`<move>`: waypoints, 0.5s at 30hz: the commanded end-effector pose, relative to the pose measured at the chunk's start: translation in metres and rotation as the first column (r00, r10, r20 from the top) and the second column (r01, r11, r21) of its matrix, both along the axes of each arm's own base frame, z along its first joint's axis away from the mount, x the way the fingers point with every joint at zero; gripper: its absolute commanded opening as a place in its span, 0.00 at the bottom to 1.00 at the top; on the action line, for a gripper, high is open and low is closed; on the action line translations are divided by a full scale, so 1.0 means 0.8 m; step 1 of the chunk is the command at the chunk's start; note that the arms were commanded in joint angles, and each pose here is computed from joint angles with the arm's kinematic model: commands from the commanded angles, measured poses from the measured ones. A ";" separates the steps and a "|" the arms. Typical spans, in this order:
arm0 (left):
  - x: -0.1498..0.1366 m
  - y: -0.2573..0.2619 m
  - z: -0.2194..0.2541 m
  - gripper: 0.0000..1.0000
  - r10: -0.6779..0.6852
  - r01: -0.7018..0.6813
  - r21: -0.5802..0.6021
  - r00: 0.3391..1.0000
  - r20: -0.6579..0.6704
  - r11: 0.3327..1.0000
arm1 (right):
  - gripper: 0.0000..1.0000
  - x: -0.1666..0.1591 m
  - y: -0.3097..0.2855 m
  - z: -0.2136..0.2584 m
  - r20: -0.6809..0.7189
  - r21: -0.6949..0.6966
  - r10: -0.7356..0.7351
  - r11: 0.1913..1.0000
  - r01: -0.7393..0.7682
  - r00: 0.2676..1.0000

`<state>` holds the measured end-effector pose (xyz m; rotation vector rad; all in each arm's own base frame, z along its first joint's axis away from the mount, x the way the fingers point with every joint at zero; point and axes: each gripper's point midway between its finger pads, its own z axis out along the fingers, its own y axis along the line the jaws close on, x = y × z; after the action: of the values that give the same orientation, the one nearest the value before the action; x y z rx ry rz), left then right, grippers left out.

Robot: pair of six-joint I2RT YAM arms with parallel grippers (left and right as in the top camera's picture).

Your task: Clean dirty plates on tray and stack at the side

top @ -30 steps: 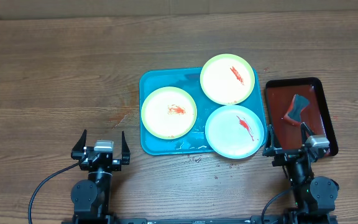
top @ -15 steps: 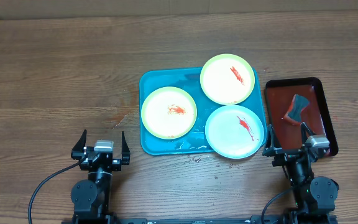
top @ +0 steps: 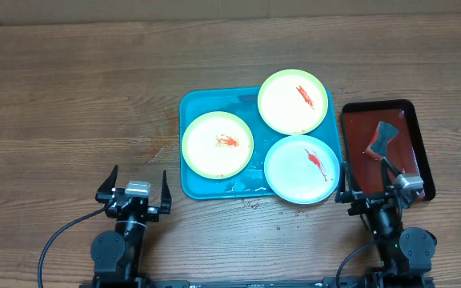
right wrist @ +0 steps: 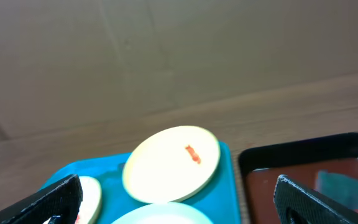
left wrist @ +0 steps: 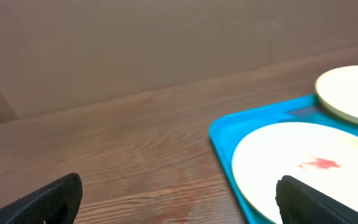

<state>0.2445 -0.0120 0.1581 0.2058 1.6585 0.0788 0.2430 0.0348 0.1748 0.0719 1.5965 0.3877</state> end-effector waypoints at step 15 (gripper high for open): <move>0.049 -0.070 0.118 1.00 -0.327 0.275 -0.211 0.903 -0.277 0.938 | 1.00 -0.015 0.014 0.102 -0.104 0.022 0.068 0.998 -0.066 0.992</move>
<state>0.2702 -0.0558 0.2245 0.3360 1.8809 -0.2374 0.2276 0.0464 0.2306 0.0498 1.6932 0.4572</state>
